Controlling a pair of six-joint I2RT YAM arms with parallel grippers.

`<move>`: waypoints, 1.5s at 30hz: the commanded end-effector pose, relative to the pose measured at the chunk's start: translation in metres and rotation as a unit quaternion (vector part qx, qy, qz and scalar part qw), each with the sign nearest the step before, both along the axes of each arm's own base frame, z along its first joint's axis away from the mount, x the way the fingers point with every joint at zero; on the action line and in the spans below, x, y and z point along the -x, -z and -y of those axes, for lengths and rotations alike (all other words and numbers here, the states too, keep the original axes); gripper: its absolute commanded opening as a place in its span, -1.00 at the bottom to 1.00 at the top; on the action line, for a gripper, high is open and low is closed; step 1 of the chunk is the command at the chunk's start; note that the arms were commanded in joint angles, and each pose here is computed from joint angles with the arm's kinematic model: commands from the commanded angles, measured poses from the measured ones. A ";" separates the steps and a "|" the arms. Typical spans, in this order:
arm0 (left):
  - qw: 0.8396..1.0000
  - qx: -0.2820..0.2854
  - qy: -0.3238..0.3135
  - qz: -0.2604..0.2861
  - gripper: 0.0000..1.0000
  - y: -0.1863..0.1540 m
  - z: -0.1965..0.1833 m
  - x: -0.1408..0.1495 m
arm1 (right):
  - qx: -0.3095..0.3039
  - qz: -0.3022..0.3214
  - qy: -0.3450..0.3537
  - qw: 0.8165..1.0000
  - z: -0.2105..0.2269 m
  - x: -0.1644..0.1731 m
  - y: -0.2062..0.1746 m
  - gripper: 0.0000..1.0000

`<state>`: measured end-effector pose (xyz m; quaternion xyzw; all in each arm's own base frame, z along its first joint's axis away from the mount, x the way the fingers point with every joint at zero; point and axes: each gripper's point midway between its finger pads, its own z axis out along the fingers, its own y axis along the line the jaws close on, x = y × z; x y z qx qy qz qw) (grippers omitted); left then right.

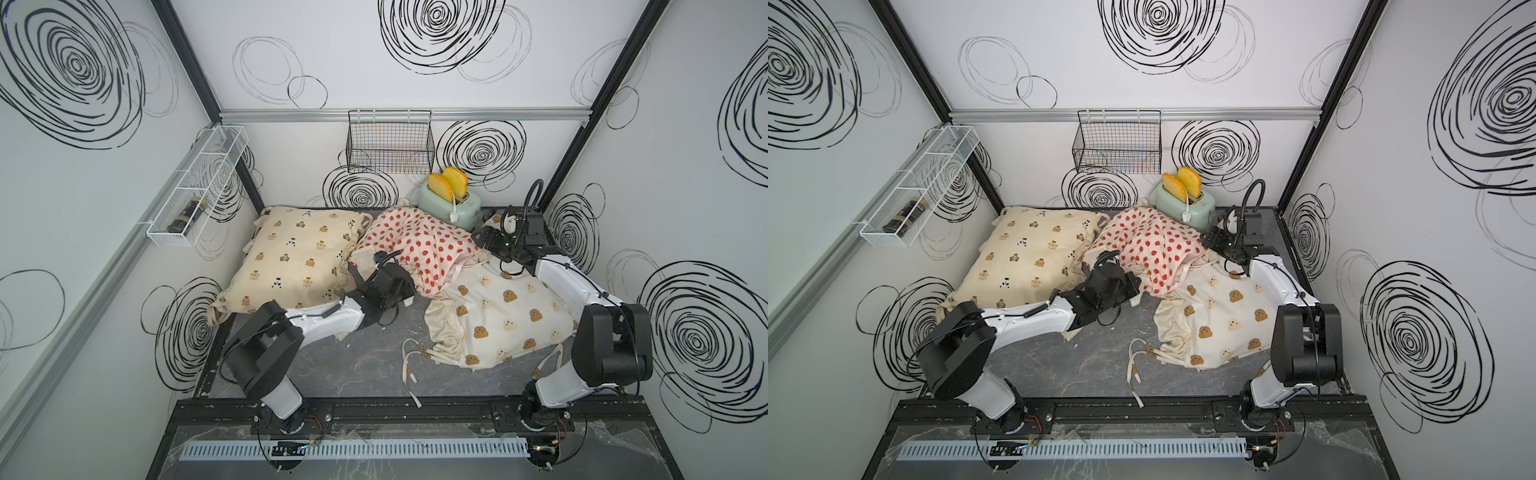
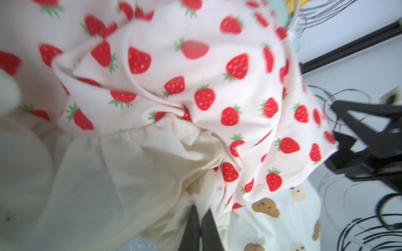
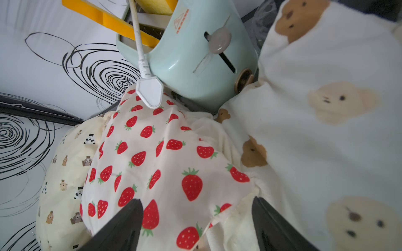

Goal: Zip up pillowcases
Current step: Adjust the pillowcase at the center of the board.

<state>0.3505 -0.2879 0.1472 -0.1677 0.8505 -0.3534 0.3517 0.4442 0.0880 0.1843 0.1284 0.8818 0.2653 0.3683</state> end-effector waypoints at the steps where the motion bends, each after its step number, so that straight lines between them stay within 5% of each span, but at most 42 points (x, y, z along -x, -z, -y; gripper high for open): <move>1: 0.999 -0.008 -0.020 0.030 -1.00 -0.023 -0.029 0.002 | 0.009 0.007 -0.010 1.000 -0.005 0.008 -0.007 0.70; 10: 0.998 -0.006 -0.039 0.056 -1.00 -0.074 -0.093 0.021 | 0.040 0.009 -0.048 0.998 -0.037 0.028 -0.024 0.82; 22: 0.993 0.105 -0.053 0.014 -1.00 -0.062 -0.112 0.069 | 0.099 0.009 -0.113 0.989 -0.076 0.081 -0.022 0.86; 29: 0.983 0.164 -0.085 0.021 -1.00 -0.083 -0.124 0.075 | 0.124 0.074 -0.209 0.967 -0.131 0.142 -0.025 0.59; 36: 0.973 0.215 -0.085 0.012 -1.00 -0.094 -0.116 0.076 | 0.079 0.113 -0.321 0.937 -0.198 0.198 -0.016 0.20; 45: 0.969 0.234 -0.075 0.009 -1.00 -0.099 -0.106 0.075 | 0.047 0.139 -0.348 0.926 -0.237 0.211 0.010 0.04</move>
